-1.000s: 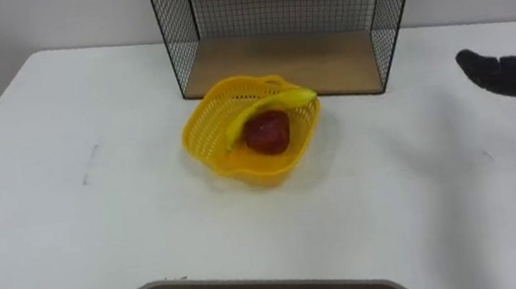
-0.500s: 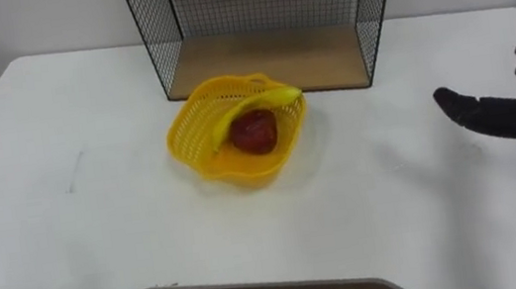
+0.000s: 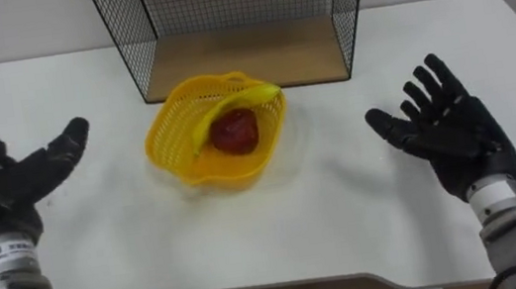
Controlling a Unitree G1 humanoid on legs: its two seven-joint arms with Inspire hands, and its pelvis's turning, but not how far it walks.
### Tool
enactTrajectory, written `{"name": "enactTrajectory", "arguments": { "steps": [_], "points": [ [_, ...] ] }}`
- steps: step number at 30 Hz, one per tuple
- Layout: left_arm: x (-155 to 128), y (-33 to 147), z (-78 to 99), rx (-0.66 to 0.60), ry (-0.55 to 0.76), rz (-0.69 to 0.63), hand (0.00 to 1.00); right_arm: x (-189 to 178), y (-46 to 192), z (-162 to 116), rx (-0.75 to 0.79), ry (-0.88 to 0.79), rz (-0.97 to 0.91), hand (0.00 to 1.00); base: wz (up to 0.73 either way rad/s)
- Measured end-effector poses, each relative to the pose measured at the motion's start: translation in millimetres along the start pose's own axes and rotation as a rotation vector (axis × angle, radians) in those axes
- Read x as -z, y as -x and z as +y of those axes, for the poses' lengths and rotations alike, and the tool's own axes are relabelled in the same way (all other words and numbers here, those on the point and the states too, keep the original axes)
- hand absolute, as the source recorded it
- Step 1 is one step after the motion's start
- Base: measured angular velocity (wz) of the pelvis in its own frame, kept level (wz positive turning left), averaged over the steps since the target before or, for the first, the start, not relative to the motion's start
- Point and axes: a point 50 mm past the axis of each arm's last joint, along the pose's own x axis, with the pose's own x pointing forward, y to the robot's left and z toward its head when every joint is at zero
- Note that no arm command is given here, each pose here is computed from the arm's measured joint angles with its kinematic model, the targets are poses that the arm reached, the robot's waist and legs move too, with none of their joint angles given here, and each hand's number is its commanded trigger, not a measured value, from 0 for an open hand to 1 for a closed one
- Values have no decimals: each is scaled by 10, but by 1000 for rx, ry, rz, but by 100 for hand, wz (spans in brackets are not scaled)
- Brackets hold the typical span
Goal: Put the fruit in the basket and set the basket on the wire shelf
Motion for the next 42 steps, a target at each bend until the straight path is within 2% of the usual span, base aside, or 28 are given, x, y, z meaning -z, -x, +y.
{"name": "enactTrajectory", "arguments": {
  "steps": [4,11,19,29,37,42],
  "points": [
    [167,-3,-167,183,10,68,0,44,-45,140,-98,-71,-7,0,-1],
    [264,21,-222,327,13,114,0,112,-121,213,-178,-82,17,0,0],
    [472,76,-247,364,38,198,0,266,-132,237,-194,-88,74,0,0],
    [499,96,-296,426,10,215,0,355,-128,300,-231,-12,121,0,-3],
    [493,88,-273,429,-14,213,0,348,-128,290,-230,1,122,0,-3],
    [444,32,-322,448,-15,190,0,346,-128,288,-231,5,122,0,0]
  ]
}}
